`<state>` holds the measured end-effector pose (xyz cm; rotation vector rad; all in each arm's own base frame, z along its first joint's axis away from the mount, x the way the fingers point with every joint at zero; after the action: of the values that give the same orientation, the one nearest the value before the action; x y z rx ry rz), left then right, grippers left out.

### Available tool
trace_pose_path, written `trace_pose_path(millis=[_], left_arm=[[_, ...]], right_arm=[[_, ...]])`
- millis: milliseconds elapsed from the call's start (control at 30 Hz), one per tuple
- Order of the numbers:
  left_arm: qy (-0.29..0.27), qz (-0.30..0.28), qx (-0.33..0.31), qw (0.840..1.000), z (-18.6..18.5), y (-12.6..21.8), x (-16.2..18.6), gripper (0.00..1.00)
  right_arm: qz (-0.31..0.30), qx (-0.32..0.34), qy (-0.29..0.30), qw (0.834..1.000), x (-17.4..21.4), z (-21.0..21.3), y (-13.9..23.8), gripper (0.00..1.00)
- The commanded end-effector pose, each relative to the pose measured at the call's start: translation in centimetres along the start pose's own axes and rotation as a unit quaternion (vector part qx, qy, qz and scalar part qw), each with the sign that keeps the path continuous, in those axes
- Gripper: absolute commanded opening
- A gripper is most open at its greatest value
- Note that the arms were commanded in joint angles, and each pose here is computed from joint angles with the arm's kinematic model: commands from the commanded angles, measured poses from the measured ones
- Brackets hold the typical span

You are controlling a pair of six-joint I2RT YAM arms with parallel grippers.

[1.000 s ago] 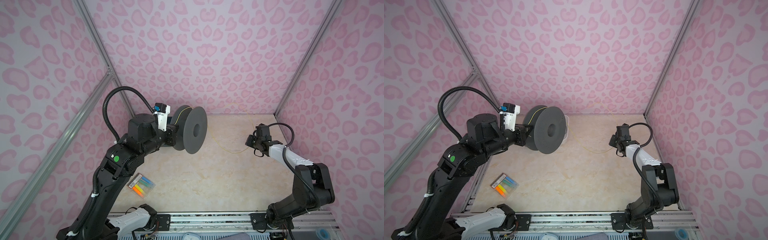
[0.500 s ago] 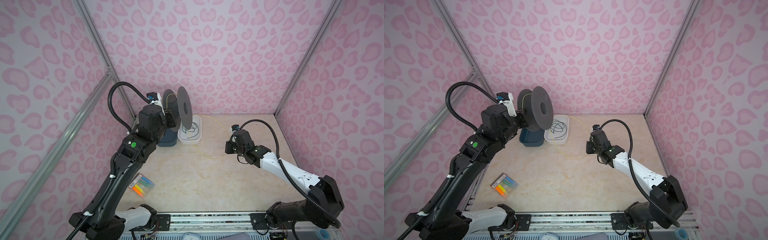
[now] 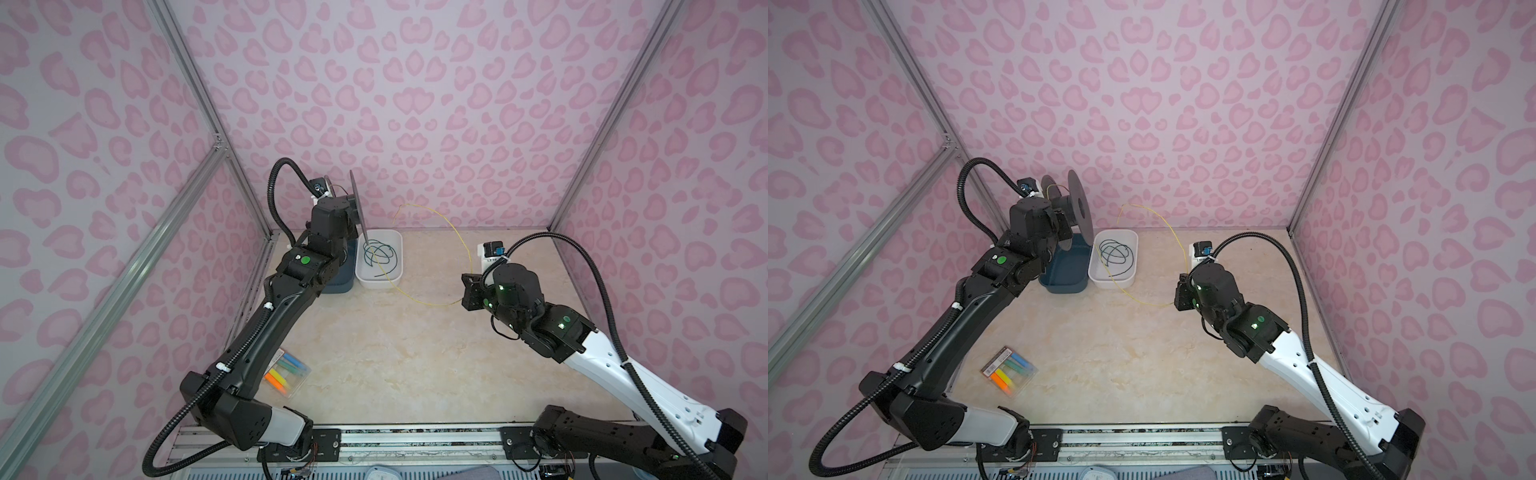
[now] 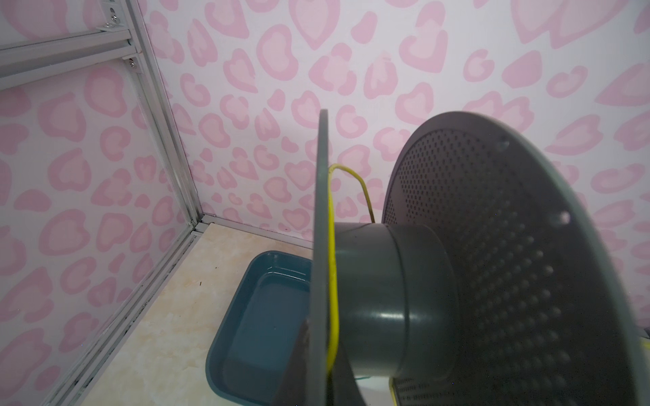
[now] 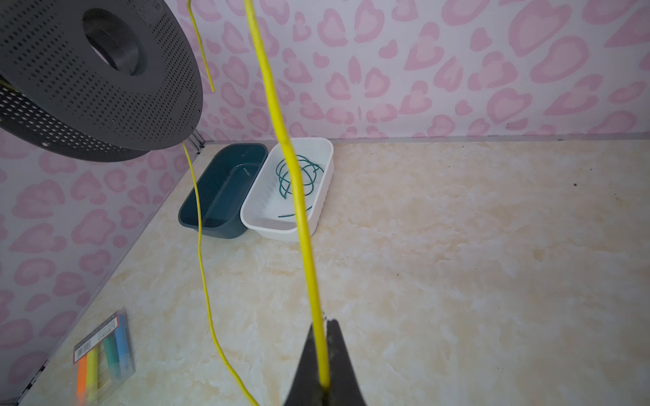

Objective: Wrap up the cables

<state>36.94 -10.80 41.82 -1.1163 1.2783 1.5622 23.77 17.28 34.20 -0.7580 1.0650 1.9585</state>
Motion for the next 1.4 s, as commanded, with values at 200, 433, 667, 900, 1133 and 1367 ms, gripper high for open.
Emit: trace_pose_path(millis=[200, 433, 667, 900, 1133, 1367], left_arm=[[0.015, -0.017, -0.026, 0.999, -1.1, -2.9, -0.2, 0.04], [0.033, 0.012, 0.009, 0.999, -3.7, -5.4, 1.4, 0.03], [0.001, 0.037, 0.078, 0.996, -7.5, -5.6, 3.2, 0.03], [-0.04, 0.035, 0.163, 0.985, -12.8, -2.8, 5.2, 0.03], [-0.066, 0.046, 0.239, 0.968, -17.7, -0.1, 8.8, 0.03], [-0.067, 0.057, 0.305, 0.948, -19.3, 2.6, 12.2, 0.03]], right_arm=[[-0.061, -0.092, -0.039, 0.993, -4.8, 3.1, 6.5, 0.0], [-0.07, -0.189, -0.063, 0.978, -6.9, 7.4, 7.9, 0.0], [-0.085, -0.275, -0.071, 0.955, -10.9, 12.6, 8.7, 0.0], [-0.116, -0.316, -0.07, 0.939, -14.2, 15.8, 9.0, 0.0], [-0.138, -0.306, -0.063, 0.94, -15.5, 16.8, 7.7, 0.0], [-0.161, -0.266, -0.076, 0.948, -18.2, 13.6, 5.6, 0.0]])
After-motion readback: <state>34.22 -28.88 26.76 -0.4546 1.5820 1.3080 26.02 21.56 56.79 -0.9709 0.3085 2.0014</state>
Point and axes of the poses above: each gripper's point midway between its finger pads, its own y axis back along the fingers, its own z axis along the line the jaws close on, x = y × z, the point moved 6 cm from there along y, back along the fingers, and after that the axes turned 14 degrees about -y, right-handed, at the moved point
